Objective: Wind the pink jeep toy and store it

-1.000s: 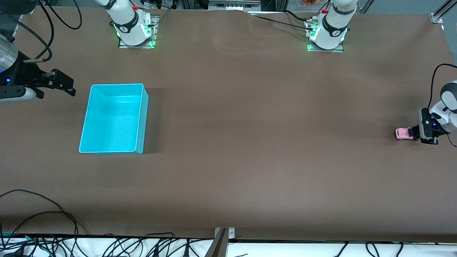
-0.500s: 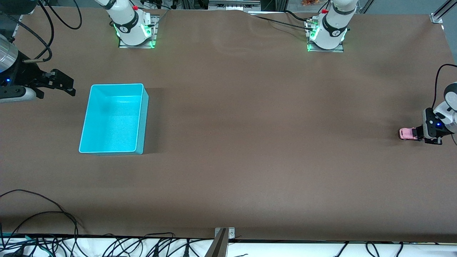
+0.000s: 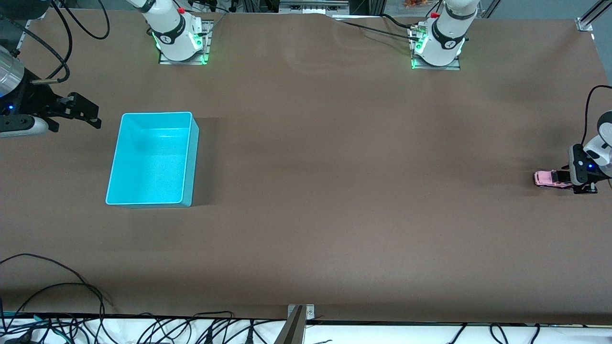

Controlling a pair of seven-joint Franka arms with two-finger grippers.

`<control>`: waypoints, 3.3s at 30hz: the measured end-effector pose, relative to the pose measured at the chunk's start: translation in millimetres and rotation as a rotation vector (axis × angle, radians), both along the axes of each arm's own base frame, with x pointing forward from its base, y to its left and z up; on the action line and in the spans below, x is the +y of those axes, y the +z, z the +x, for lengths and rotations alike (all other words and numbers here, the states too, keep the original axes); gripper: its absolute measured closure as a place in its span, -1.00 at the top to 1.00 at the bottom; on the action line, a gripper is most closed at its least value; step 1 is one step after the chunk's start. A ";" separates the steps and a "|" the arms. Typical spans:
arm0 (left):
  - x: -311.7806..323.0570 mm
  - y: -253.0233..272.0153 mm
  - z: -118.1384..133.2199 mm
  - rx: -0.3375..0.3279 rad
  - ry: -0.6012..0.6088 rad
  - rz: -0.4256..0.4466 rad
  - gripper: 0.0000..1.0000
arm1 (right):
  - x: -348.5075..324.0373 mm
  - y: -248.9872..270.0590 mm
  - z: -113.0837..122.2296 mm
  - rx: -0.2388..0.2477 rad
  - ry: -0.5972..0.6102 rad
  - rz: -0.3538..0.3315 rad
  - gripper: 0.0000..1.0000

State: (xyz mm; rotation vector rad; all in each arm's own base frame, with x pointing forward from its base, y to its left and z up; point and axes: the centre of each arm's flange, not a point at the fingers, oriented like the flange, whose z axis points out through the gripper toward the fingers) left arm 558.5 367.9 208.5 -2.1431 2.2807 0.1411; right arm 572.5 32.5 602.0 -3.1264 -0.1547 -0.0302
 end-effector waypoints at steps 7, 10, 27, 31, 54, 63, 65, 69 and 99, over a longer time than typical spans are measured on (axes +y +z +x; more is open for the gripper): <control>7.1 18.9 8.5 0.012 0.008 0.004 1.00 | 0.0 0.0 0.0 0.000 0.000 0.000 1.00; 10.7 31.9 13.8 0.026 0.013 0.003 1.00 | 0.0 0.0 0.0 0.000 0.000 0.000 1.00; -2.0 72.5 35.7 0.072 0.156 -0.066 1.00 | 0.0 0.0 0.0 0.000 0.000 0.000 1.00; -20.4 94.4 52.2 0.096 0.195 -0.063 1.00 | 0.0 0.0 0.0 0.000 0.000 0.000 1.00; -171.2 211.2 97.6 0.154 0.521 -0.059 1.00 | 0.0 0.0 0.0 0.000 0.000 0.000 1.00; -208.2 245.1 89.5 0.185 0.636 -0.030 1.00 | 0.0 0.0 0.0 0.000 0.000 0.000 1.00; -211.7 250.5 88.7 0.181 0.653 -0.027 1.00 | 0.0 0.0 0.0 0.000 0.000 0.000 1.00; -220.8 263.2 87.6 0.164 0.687 -0.017 1.00 | -0.1 0.0 0.0 0.000 0.000 0.000 1.00; -384.9 375.2 8.0 0.069 1.285 0.013 1.00 | 0.1 -3.1 0.1 0.012 0.000 -0.001 1.00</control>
